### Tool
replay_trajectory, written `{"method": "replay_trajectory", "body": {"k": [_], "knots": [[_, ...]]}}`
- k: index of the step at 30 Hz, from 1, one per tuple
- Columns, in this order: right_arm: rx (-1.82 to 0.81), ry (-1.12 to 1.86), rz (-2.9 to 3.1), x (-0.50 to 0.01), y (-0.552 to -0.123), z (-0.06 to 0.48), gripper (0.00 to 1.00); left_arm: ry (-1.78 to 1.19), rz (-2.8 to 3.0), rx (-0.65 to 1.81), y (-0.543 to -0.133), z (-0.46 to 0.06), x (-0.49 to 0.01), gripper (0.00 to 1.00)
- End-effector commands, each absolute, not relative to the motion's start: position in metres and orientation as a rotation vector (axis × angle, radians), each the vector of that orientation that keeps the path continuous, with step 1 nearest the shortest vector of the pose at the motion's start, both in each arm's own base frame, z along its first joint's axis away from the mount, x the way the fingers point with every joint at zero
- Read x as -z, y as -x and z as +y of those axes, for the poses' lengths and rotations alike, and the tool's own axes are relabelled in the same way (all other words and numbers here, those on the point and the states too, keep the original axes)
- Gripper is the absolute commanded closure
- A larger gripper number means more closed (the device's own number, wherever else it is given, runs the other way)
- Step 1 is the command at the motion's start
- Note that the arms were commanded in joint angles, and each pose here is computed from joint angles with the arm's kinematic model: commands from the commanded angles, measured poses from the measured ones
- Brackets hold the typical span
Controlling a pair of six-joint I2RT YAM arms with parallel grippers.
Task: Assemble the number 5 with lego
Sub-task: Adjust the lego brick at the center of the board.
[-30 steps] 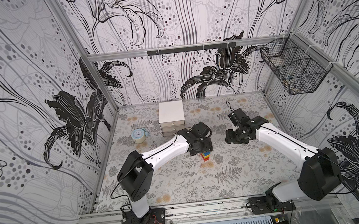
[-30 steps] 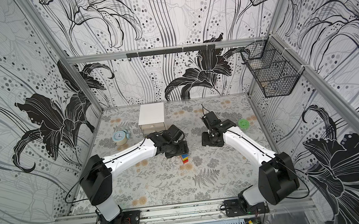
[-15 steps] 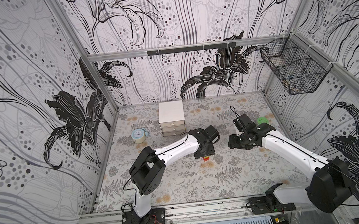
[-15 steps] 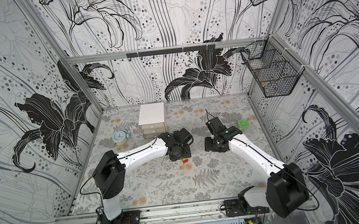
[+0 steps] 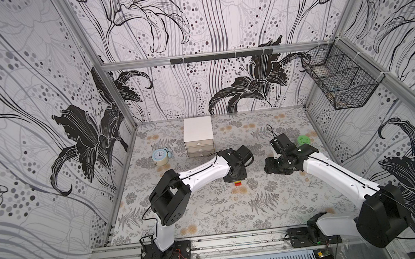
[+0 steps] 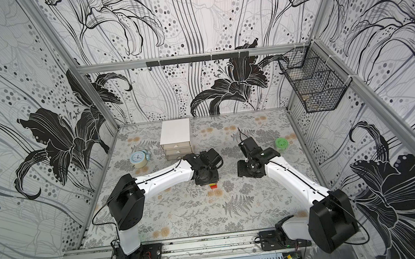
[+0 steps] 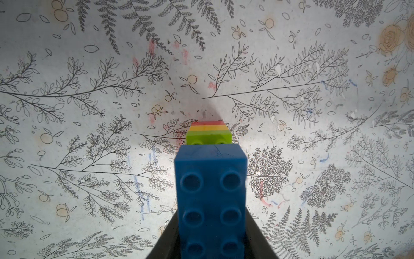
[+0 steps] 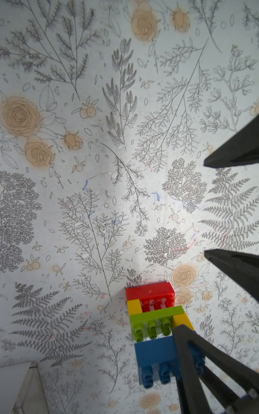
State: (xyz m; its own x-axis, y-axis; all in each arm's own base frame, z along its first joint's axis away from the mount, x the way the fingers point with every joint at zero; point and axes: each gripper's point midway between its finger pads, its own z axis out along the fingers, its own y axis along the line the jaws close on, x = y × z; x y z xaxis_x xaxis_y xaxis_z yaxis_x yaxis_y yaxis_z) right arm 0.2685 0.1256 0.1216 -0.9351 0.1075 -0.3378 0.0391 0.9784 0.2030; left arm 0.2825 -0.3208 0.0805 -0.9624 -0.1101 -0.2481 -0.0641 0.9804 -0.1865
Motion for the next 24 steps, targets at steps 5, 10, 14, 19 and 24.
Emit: {"method": "replay_trajectory", "body": {"k": [5, 10, 14, 19, 24], "knots": [[-0.218, -0.130, 2.769, -0.120, -0.270, 0.117, 0.39, 0.076, 2.775, 0.375, -0.288, -0.322, -0.106, 0.68], [-0.183, -0.131, 2.761, -0.122, -0.271, 0.113, 0.39, 0.023, 2.677, 0.595, -0.295, -0.332, -0.133, 0.68], [-0.168, -0.127, 2.763, -0.123, -0.272, 0.110, 0.39, -0.067, 2.616, 0.844, -0.294, -0.348, -0.146, 0.68], [-0.178, -0.126, 2.750, -0.127, -0.274, 0.108, 0.39, -0.150, 2.550, 1.099, -0.293, -0.362, -0.152, 0.68], [-0.219, -0.121, 2.734, -0.130, -0.280, 0.112, 0.39, -0.215, 2.530, 1.311, -0.292, -0.369, -0.146, 0.68]]}}
